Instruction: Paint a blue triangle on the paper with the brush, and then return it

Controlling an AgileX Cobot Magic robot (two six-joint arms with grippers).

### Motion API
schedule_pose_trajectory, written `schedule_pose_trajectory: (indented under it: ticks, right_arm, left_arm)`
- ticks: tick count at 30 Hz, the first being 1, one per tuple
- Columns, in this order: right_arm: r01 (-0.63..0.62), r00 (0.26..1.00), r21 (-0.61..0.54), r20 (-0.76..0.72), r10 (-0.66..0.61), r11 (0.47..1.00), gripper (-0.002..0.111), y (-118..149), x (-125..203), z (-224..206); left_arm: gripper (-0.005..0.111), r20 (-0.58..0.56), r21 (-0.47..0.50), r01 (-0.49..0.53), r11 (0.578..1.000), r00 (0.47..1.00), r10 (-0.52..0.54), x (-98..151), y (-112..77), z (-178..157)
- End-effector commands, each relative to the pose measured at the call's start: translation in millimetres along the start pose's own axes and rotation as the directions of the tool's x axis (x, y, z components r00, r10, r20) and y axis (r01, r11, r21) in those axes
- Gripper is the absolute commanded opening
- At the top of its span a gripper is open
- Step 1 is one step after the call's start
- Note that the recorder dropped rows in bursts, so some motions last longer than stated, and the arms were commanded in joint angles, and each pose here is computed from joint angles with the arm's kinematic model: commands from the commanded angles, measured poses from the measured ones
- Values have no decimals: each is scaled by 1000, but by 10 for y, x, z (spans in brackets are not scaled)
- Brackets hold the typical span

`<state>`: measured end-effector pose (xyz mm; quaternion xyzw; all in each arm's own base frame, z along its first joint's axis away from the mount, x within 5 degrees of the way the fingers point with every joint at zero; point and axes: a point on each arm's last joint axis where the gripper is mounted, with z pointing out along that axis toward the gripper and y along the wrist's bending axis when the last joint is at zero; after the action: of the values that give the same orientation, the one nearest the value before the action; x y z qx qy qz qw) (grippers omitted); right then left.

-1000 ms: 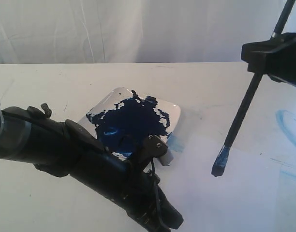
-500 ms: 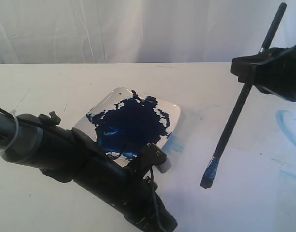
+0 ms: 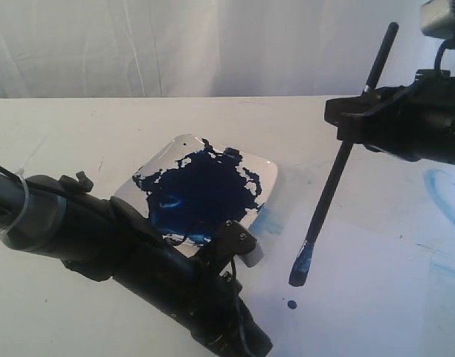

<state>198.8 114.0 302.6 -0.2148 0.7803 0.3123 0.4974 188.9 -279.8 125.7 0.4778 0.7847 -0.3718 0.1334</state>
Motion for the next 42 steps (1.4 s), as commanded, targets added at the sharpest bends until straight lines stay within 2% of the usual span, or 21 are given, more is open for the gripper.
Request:
schedule_pose_trajectory:
  ticks: [1, 6, 15, 31, 38, 42]
  right_arm:
    - [-13, 1000, -26, -18, 12, 1000, 0, -32, 45, 82]
    - [0, 1000, -86, -15, -1, 996, 0, -14, 62, 145]
    - [-19, 998, -129, -60, 11, 991, 0, -37, 143, 254]
    - [-5, 997, -122, -73, -4, 992, 0, -67, 173, 293]
    - [14, 997, -123, -71, -23, 992, 0, -67, 173, 293]
    - [15, 997, -121, -70, -23, 993, 0, -69, 172, 294]
  left_arm:
    - [0, -2, 17, -5, 1000, 1000, 5, -6, -38, 9]
    - [0, -2, 17, -5, 1000, 1000, 5, -6, -38, 9]
    - [0, -16, 16, -2, 1000, 1000, 2, 26, -19, 37]
    - [0, -27, -32, -16, 999, 1000, 15, 34, 25, 36]
    - [0, -69, -62, -72, 995, 995, 68, -36, -113, -210]
    - [0, -91, -43, -47, 998, 995, 43, 3, -121, -196]
